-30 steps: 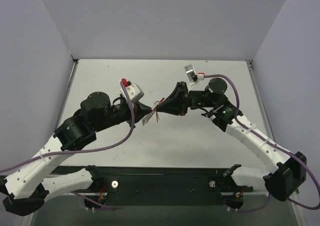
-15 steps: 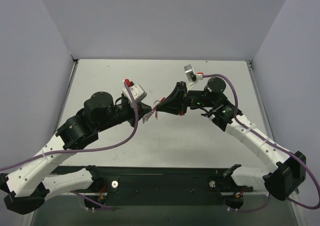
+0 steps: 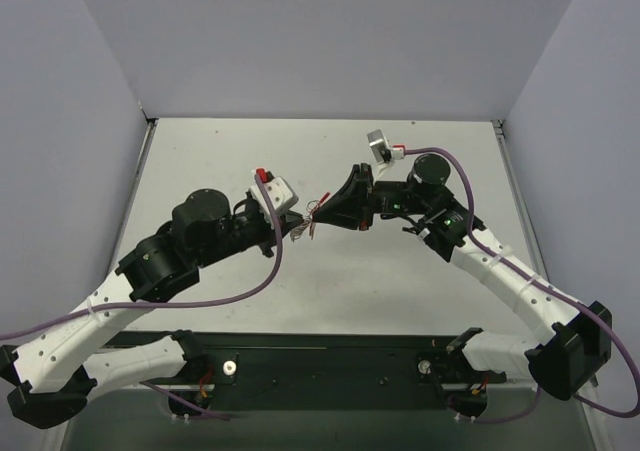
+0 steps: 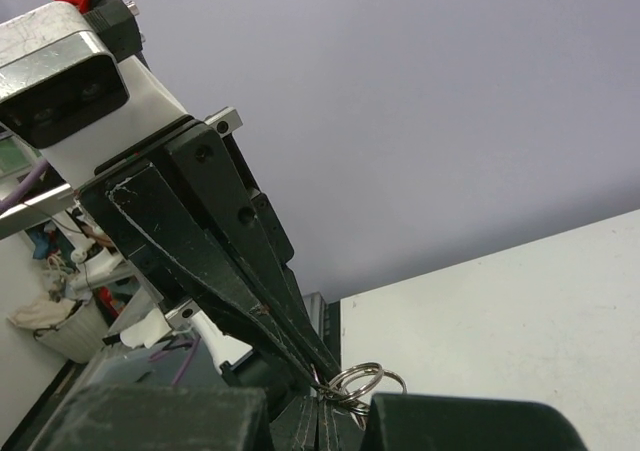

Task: Put the keys on the keyring

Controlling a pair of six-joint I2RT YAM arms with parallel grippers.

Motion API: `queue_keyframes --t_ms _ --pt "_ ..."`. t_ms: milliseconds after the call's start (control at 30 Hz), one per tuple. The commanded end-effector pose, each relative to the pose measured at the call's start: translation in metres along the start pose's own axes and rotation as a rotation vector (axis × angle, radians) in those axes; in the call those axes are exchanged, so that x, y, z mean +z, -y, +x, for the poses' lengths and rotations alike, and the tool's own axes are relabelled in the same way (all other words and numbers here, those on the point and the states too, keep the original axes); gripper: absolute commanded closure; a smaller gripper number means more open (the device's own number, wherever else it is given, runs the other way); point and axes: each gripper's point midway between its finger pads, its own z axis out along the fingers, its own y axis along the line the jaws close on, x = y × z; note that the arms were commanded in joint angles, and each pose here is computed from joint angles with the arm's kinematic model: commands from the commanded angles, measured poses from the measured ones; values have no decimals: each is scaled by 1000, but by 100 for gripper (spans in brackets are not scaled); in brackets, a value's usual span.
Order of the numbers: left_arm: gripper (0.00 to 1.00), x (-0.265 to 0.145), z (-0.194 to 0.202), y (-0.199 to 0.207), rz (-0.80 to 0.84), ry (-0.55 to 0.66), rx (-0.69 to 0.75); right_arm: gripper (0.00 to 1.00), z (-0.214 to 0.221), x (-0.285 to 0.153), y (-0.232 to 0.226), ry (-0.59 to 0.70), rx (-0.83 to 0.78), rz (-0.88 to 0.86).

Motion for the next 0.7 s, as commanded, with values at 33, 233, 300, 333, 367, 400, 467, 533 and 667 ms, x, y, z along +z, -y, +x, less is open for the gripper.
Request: queue_keyframes --t_ms 33,233,300,333,367,400,467,533,667 --pt "100 -7 14 -17 -78 -19 87 100 -38 -4 -31 69 -152 -93" --pt "100 -6 18 -18 -86 -26 116 100 -36 -4 -31 66 -145 -92" --pt "100 -5 19 -19 -92 -33 125 100 -36 -4 -31 66 -143 -90" --pt "100 -4 22 -20 -98 -45 134 100 -36 -4 -31 65 -142 -90" --pt "100 -3 23 -21 -102 -49 138 100 -36 -4 -31 65 -142 -90" --pt "100 -3 24 -21 -103 -52 143 100 -36 -4 -30 65 -141 -88" --pt "100 -3 25 -24 -118 -62 155 100 -35 -4 -30 66 -142 -87" --pt "100 -2 28 -25 -131 -73 166 100 -36 -5 -31 66 -145 -87" --pt "100 -1 33 -26 -150 -98 194 100 -36 -5 -31 65 -149 -83"
